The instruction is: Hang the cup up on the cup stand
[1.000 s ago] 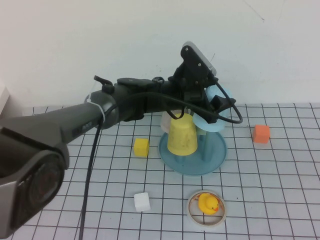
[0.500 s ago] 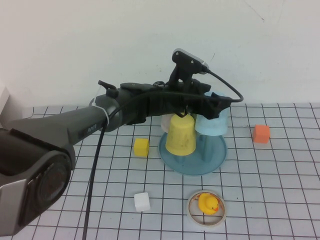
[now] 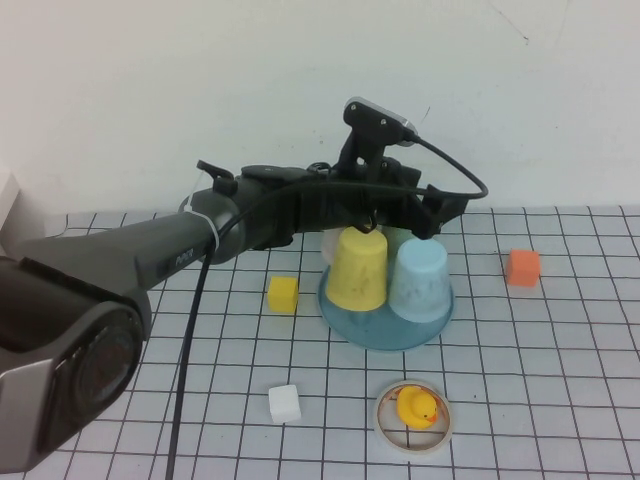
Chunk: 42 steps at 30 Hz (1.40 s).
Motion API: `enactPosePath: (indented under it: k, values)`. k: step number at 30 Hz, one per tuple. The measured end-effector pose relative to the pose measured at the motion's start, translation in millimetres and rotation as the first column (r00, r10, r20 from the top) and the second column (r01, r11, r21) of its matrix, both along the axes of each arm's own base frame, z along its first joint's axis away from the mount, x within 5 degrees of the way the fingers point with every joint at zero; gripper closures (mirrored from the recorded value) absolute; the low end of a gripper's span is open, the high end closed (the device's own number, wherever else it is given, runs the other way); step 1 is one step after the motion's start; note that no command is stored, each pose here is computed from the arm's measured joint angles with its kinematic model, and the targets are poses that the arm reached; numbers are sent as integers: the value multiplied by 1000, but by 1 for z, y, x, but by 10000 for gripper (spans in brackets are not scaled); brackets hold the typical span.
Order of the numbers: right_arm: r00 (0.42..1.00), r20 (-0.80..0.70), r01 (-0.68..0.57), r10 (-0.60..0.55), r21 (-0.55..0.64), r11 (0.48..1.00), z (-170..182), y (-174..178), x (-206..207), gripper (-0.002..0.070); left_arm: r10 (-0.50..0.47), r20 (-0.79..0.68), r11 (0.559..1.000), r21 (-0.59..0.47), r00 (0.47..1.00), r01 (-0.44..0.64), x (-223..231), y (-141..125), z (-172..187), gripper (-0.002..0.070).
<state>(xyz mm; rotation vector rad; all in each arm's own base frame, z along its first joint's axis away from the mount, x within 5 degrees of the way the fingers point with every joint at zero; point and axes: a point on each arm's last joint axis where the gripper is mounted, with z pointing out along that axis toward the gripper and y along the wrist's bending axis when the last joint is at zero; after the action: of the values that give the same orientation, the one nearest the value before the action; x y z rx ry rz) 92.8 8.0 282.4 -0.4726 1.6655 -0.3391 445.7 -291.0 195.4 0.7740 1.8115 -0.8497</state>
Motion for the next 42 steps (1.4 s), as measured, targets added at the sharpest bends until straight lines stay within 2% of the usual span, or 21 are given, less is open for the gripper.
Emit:
enactPosePath:
  k: [2,4,10,13,15,16,19,23,25,28,29,31,35,37,39,42]
  values:
    - [1000,3,-17,17,3,1000,0,2,0,678,7,27,1000,19,1000,-7,1,1,1,65]
    - [1000,5,-30,30,5,1000,0,3,0,678,27,65,999,34,998,-29,2,3,11,120]
    - [994,18,-109,109,12,994,2,10,-1,678,100,258,990,67,961,-121,-2,17,71,456]
    - [984,29,-176,175,20,984,2,16,-2,678,105,402,983,98,910,-156,-12,26,113,601]
    - [970,33,-242,241,25,970,0,22,-3,678,89,506,974,135,858,-181,-20,33,139,644]
    - [947,40,-321,320,29,947,-1,29,-5,678,93,597,963,149,797,-224,-31,43,170,662]
    - [875,75,-483,479,48,875,2,44,-12,678,153,668,953,96,729,-288,-50,59,216,671]
    - [696,137,-716,705,59,696,7,64,-29,678,241,721,949,-34,650,-314,-91,84,281,675]
    - [623,156,-781,766,77,619,9,70,-36,678,287,733,946,-115,617,-304,-117,98,313,676]
    - [557,169,-831,813,117,544,11,75,-43,678,326,733,944,-221,597,-244,-156,115,350,676]
    - [520,165,-854,838,130,504,10,78,-45,678,314,745,949,-260,589,-177,-179,123,368,676]
    - [483,154,-874,862,136,466,9,83,-47,678,271,767,959,-268,582,-93,-203,128,382,676]
    - [432,125,-898,893,143,415,9,92,-47,678,96,793,977,-192,602,96,-241,129,391,676]
    - [417,115,-904,902,150,399,15,97,-45,678,-5,771,980,-123,637,158,-251,127,386,676]
    - [404,101,-909,909,152,387,21,103,-42,678,-89,733,983,-44,674,177,-254,126,379,676]
    - [373,59,-920,926,151,361,29,112,-38,678,-208,646,978,160,735,136,-251,126,358,676]
